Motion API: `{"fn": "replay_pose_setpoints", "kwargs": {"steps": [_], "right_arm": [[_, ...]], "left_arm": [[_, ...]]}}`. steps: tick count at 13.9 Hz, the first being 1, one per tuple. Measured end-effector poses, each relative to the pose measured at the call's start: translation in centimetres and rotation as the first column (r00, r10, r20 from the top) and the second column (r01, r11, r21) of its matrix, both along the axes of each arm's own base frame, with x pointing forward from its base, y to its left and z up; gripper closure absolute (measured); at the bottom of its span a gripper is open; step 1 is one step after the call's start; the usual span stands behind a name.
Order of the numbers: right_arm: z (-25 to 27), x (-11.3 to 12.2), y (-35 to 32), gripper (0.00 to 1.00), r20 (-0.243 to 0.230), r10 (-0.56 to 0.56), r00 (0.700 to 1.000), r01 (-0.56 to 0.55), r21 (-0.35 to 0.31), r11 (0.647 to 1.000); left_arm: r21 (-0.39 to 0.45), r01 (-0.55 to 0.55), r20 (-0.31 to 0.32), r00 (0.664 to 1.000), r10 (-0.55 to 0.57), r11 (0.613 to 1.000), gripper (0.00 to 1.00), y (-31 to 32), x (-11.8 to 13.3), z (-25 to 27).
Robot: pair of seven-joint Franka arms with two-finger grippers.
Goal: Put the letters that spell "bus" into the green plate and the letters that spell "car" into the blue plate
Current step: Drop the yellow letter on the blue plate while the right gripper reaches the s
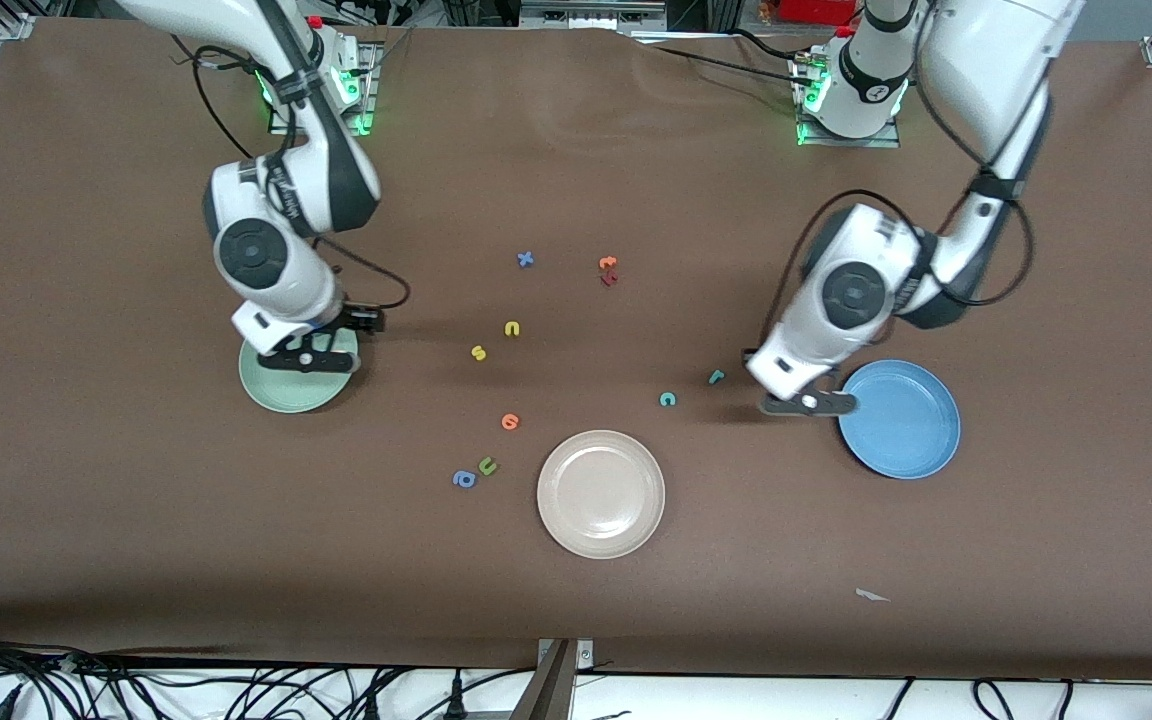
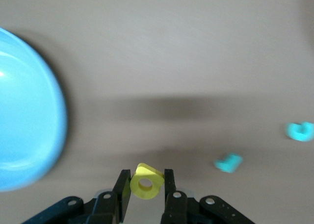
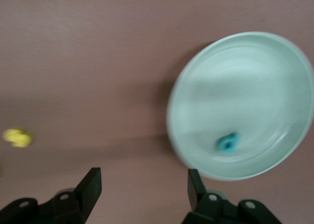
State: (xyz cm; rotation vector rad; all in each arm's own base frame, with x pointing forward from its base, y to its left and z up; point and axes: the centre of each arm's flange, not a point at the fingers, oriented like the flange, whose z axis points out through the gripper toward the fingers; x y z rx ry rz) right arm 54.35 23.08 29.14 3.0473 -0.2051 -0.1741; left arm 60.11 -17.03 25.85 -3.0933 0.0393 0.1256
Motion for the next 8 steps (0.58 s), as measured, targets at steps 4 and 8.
{"fn": "replay_pose_setpoints", "kwargs": {"steps": [4,8], "right_arm": [[-1.4,-0.2,5.5,0.23,0.001,-0.233,0.972,0.232,0.079,0.969],[-5.4,-0.4,8.6,0.24,0.054,-0.393,0.918,0.386,0.1,0.917]], "left_arm": [[-0.015,0.065,-0.003,0.998,-0.065,0.998,0.68,9.8,2.1,0.2],[-0.02,0.104,-0.009,0.995,-0.104,0.994,0.63,14.9,2.6,-0.1]]}}
